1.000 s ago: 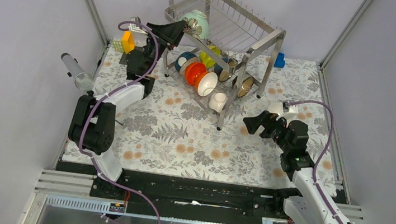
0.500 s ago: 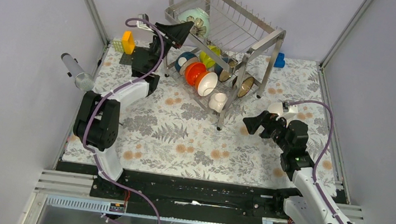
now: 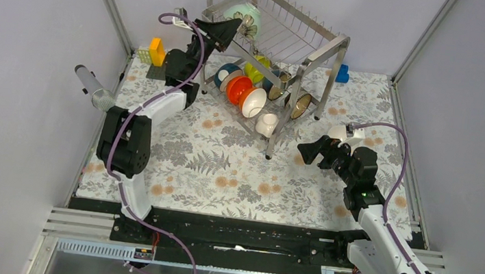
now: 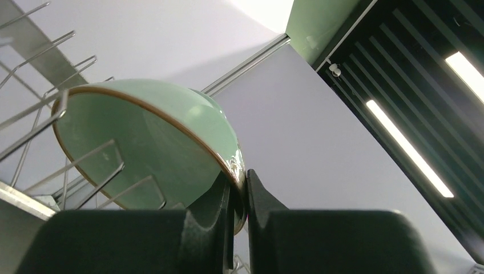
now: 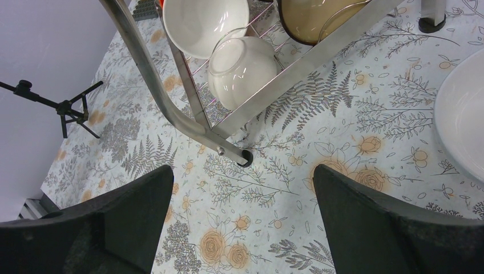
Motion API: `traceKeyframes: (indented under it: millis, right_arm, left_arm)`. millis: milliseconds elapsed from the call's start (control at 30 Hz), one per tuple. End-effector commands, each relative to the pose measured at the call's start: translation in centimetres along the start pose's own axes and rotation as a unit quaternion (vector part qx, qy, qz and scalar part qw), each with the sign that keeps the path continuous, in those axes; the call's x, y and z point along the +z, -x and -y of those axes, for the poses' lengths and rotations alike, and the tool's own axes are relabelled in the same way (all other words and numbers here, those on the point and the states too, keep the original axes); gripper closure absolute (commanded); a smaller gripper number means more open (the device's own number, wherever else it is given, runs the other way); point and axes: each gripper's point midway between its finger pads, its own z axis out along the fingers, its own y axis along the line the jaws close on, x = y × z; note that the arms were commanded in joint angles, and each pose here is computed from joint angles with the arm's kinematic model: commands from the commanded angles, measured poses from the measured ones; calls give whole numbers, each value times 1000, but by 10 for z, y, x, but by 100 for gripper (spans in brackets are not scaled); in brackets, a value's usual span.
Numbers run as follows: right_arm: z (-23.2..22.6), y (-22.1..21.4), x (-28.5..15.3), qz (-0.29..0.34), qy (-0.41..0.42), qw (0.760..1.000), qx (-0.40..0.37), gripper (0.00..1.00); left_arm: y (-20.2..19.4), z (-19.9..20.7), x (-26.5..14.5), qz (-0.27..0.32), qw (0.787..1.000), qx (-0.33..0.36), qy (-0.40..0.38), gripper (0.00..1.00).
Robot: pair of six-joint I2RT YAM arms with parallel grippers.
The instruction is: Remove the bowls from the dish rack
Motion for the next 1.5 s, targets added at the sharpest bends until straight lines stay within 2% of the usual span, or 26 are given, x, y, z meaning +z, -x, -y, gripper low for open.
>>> traceKeyframes:
  millis: [0, 167, 333, 567, 767, 900, 1067, 1267, 1367, 1467]
  right_arm:
    - [-11, 12, 0, 21, 22, 1000, -9, 0]
    - [-10, 11, 1, 19, 20, 1000, -7, 0]
    - [-10, 11, 1, 19, 20, 1000, -7, 0]
    - [-10, 12, -1, 22, 18, 1000, -8, 0]
    - [-4, 11, -2, 25, 1, 1000, -5, 0]
    - [-2, 11, -4, 28, -5, 1000, -6, 0]
    - [0, 10, -5, 30, -9, 999, -3, 0]
    - [5, 7, -7, 31, -22, 999, 1, 0]
    - [7, 6, -8, 34, -27, 999, 2, 0]
    - [8, 8, -9, 39, -31, 999, 2, 0]
  left_arm:
    - [15, 82, 21, 9, 992, 48, -113, 100]
    - [16, 124, 30, 3, 986, 81, -143, 100]
    - [10, 160, 21, -5, 981, 117, -158, 100]
    - [-5, 218, -22, -8, 968, 188, -164, 100]
    - [-15, 236, -69, -3, 960, 259, -105, 100]
    - [-14, 198, -104, 3, 972, 231, 28, 100]
    - [-28, 156, -156, -25, 966, 220, 135, 100]
    - [-50, 109, -194, -89, 948, 215, 220, 100]
    - [-62, 63, -217, -118, 930, 199, 285, 100]
    - [-76, 18, -239, -154, 904, 182, 356, 100]
